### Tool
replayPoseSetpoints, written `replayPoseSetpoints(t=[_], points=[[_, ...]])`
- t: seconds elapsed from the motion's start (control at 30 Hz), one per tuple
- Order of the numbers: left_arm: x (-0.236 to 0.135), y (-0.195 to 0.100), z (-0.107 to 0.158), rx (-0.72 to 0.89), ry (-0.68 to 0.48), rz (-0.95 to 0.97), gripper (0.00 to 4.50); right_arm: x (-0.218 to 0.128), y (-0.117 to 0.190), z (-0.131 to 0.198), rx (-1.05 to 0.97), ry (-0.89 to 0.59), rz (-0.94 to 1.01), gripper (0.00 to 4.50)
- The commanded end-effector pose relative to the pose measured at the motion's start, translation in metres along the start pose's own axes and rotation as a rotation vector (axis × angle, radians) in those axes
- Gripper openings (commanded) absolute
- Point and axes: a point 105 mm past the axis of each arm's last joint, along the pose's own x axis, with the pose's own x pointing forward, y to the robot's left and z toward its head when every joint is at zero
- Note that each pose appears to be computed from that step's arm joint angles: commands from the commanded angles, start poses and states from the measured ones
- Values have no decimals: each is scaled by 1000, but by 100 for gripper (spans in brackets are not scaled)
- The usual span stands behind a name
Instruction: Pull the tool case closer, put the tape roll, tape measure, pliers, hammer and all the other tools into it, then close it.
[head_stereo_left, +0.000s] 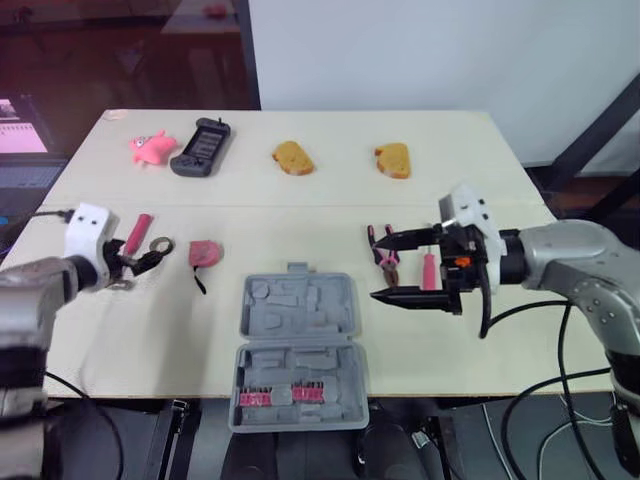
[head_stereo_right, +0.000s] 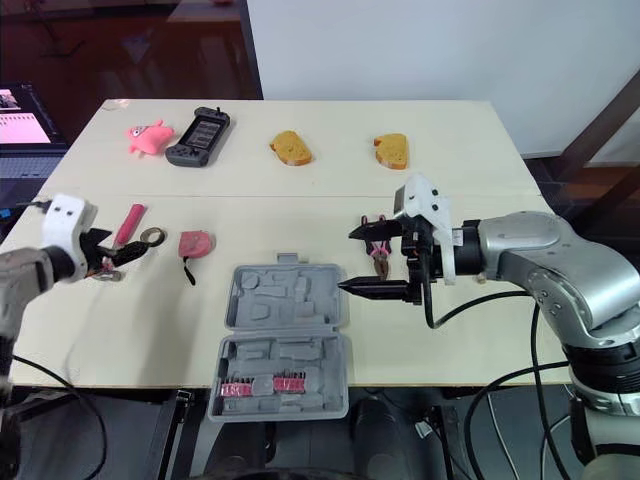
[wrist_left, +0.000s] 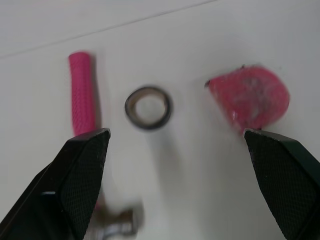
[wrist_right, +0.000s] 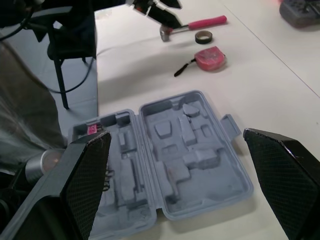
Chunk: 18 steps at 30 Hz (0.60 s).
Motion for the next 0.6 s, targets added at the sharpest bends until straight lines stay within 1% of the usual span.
replayPoseSetpoints(t=[0.03,0.13,0.33,0.6], points=[[16,6,3,27,34,-8,450,-4,1,11,-56,-14,-17,447],[31,7,7,19,48,-12,450,-6,0,13,-62,-11,-31,447],[50,7,-3,1,98,23,450,-11,-2,13,-67,3,-58,447],[64,-6,-8,-16,93,10,450,-16,-4,13,-76,19,-84,447]])
